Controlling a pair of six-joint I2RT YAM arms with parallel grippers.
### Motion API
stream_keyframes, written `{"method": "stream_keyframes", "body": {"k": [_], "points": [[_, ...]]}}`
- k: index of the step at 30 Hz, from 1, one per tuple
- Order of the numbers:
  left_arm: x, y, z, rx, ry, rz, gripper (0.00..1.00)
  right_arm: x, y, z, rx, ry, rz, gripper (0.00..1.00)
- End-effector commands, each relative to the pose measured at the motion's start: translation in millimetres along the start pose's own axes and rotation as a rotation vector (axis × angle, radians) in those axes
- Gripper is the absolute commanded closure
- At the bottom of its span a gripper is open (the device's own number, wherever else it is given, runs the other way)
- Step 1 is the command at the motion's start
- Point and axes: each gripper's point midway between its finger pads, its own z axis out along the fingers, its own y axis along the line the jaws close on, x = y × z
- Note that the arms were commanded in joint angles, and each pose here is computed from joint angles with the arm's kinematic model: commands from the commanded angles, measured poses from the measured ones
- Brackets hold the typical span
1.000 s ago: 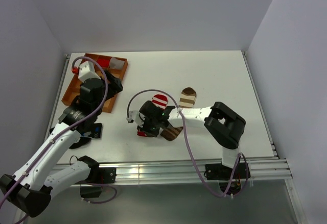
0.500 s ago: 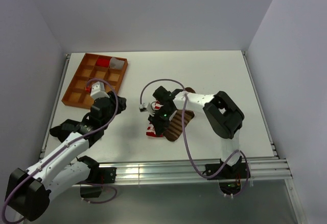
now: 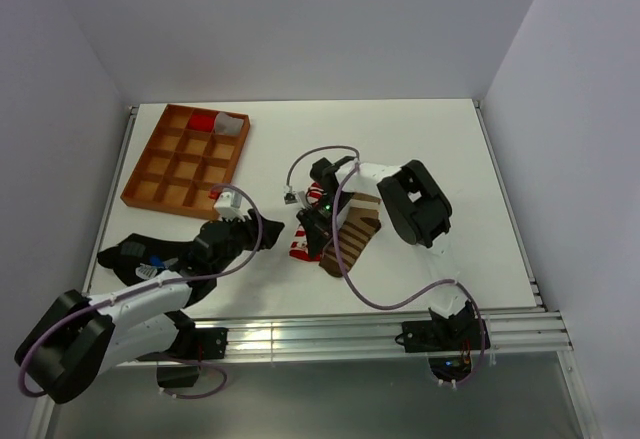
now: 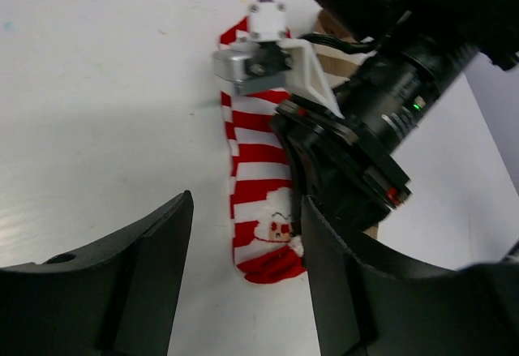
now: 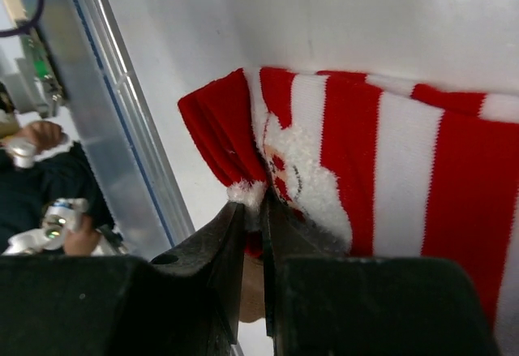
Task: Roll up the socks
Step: Roll the sock at the center of the board.
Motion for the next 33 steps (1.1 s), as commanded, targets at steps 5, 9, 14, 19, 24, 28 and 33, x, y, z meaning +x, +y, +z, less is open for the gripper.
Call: {"method": "stream_keyframes", "body": {"k": [5, 9, 14, 19, 24, 28, 33], "points": [[8.2, -37.8, 10.3, 0.196, 0.002, 0.11, 0.38, -2.2, 5.1, -7.1, -0.108, 0.009, 0.129, 0.94], [25.2, -41.0, 20.5, 0.214, 0.056, 0.15, 0.37, -2.4, -3.4, -8.7, -0.113, 0.005, 0.159, 0.95], [46.7, -50.1, 26.9, 0.248, 0.127, 0.184, 0.36, 1.1, -12.3, -11.6, -0.124, -0.002, 0.2, 0.95], [59.3, -47.9, 28.5, 0.251, 0.156, 0.179, 0.32, 3.6, -18.1, -16.8, -0.127, -0.011, 0.216, 0.96], [73.7, -39.0, 34.5, 0.218, 0.207, 0.198, 0.31, 3.7, -19.6, -19.9, -0.135, -0.016, 0.221, 0.96], [78.3, -38.4, 39.3, 0.213, 0.225, 0.199, 0.31, 3.5, -19.7, -20.4, -0.135, -0.019, 0.219, 0.96], [86.1, -30.5, 46.2, 0.164, 0.252, 0.209, 0.35, 3.5, -20.8, -20.5, -0.138, -0.021, 0.225, 0.96]]}}
